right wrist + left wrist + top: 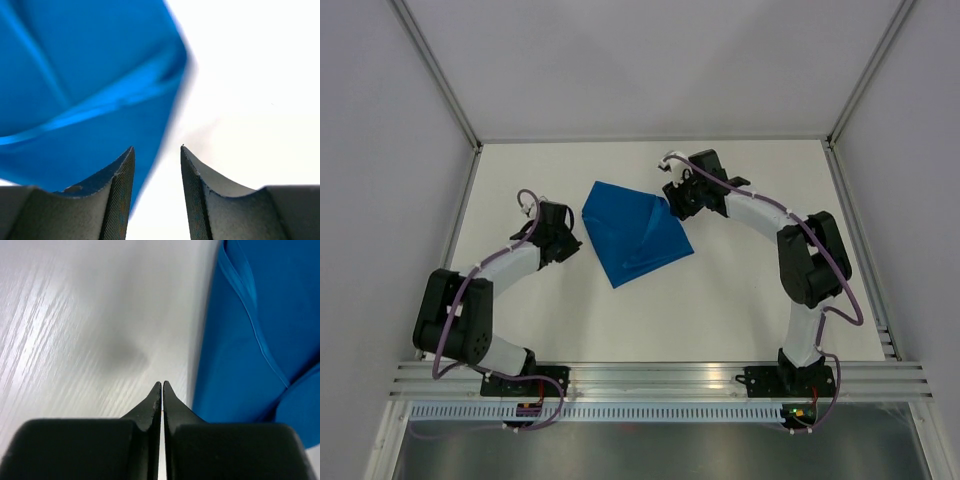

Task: Fold the napkin, place the utensils inside, and roll it up
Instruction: Fold the napkin

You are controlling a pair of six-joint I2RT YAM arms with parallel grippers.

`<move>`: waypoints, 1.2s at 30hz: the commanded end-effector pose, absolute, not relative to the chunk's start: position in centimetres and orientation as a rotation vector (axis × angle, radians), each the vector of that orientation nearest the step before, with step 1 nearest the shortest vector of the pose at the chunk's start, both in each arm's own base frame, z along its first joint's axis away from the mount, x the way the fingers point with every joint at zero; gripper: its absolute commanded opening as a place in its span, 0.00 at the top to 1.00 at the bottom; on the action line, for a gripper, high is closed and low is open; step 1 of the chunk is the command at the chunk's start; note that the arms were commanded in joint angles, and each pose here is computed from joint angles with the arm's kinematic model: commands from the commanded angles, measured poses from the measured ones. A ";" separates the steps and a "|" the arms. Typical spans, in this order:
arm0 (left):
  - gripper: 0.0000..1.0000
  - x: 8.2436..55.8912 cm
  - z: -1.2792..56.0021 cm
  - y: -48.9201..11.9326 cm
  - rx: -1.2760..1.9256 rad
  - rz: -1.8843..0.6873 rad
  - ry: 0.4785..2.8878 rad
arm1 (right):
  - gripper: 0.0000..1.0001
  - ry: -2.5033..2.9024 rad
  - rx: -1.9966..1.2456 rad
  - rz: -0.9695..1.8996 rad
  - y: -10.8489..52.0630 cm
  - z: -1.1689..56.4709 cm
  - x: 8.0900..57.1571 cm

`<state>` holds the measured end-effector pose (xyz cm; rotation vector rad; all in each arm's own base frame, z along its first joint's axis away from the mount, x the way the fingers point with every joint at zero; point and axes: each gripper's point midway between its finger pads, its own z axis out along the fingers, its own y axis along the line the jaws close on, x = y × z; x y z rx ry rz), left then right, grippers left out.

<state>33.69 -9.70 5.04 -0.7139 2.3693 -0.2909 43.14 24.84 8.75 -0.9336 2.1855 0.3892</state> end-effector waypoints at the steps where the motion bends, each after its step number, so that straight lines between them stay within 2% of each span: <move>1: 0.97 37.2 5.5 -9.9 -0.770 -0.300 2.317 | 0.53 2.263 -0.871 0.264 22.3 7.8 43.7; 11: 0.98 40.3 2.7 -10.4 -0.775 -0.238 2.391 | 0.68 2.365 -0.876 0.142 17.8 4.3 41.5; 27: 0.98 42.3 1.0 -12.1 -0.665 -0.276 2.476 | 0.72 2.368 -1.002 0.259 19.5 2.7 37.9; 36: 0.98 43.6 1.1 -13.1 -0.599 -0.299 2.505 | 0.75 2.359 -1.108 0.311 20.8 3.1 34.2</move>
